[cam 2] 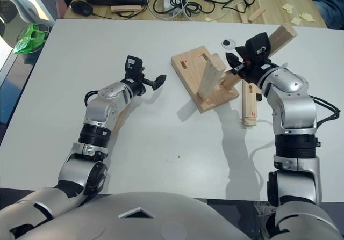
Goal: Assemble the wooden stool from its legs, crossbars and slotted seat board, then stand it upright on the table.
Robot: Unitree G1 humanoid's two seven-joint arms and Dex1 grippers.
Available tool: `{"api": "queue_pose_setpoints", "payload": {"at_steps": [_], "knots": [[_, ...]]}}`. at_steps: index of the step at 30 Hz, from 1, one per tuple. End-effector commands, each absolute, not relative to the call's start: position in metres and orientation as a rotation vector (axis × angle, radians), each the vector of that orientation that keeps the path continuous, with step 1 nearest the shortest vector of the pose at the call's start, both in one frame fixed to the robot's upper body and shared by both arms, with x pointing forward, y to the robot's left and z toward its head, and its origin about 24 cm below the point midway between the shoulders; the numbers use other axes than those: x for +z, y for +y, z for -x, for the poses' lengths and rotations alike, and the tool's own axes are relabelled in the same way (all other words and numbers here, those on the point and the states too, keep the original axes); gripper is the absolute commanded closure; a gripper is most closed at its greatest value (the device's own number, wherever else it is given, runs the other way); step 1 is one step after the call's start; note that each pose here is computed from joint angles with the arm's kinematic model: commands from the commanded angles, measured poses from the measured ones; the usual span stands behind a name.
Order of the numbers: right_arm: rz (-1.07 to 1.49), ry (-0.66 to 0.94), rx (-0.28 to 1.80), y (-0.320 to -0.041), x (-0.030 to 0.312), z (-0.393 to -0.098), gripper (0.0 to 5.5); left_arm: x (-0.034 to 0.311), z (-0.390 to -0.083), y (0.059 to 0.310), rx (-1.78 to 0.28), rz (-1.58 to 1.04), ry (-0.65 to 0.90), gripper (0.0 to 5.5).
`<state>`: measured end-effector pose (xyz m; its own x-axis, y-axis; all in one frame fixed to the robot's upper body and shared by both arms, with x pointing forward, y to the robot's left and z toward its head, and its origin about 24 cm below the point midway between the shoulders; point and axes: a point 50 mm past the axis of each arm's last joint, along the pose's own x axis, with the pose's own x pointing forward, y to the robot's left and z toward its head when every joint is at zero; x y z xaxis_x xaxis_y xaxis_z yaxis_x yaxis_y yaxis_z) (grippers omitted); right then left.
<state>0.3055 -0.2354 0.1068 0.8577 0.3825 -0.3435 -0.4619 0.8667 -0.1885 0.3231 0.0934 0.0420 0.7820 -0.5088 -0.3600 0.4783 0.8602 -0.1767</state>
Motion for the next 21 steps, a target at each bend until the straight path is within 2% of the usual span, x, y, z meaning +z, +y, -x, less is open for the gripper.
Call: {"api": "queue_pose_setpoints", "payload": {"at_steps": [1,3,6,9,12,14,17,21], "knots": [[0.228,0.474,0.390,-0.242,0.057,-0.301,4.61,0.043,-0.325,0.097,-0.528,0.049,0.411,0.25],[0.184,0.290,0.370,-0.235,0.078,-0.313,5.01,0.042,-0.326,0.097,-0.527,0.051,0.416,0.25],[0.134,-0.060,0.315,-0.227,0.131,-0.325,5.49,0.040,-0.328,0.099,-0.519,0.079,0.433,0.25],[0.112,-0.322,0.303,-0.216,0.183,-0.325,5.49,0.038,-0.330,0.101,-0.506,0.123,0.452,0.25],[0.075,-0.514,0.395,-0.182,0.236,-0.316,5.49,0.037,-0.333,0.103,-0.492,0.177,0.461,0.25],[0.032,-0.548,0.510,-0.150,0.258,-0.308,5.49,0.038,-0.336,0.103,-0.473,0.204,0.450,0.25],[-0.004,-0.462,0.681,-0.101,0.259,-0.292,5.49,0.040,-0.340,0.101,-0.464,0.227,0.430,0.25],[0.031,-0.280,0.770,-0.077,0.239,-0.278,5.49,0.042,-0.343,0.099,-0.463,0.271,0.404,0.25]]}}
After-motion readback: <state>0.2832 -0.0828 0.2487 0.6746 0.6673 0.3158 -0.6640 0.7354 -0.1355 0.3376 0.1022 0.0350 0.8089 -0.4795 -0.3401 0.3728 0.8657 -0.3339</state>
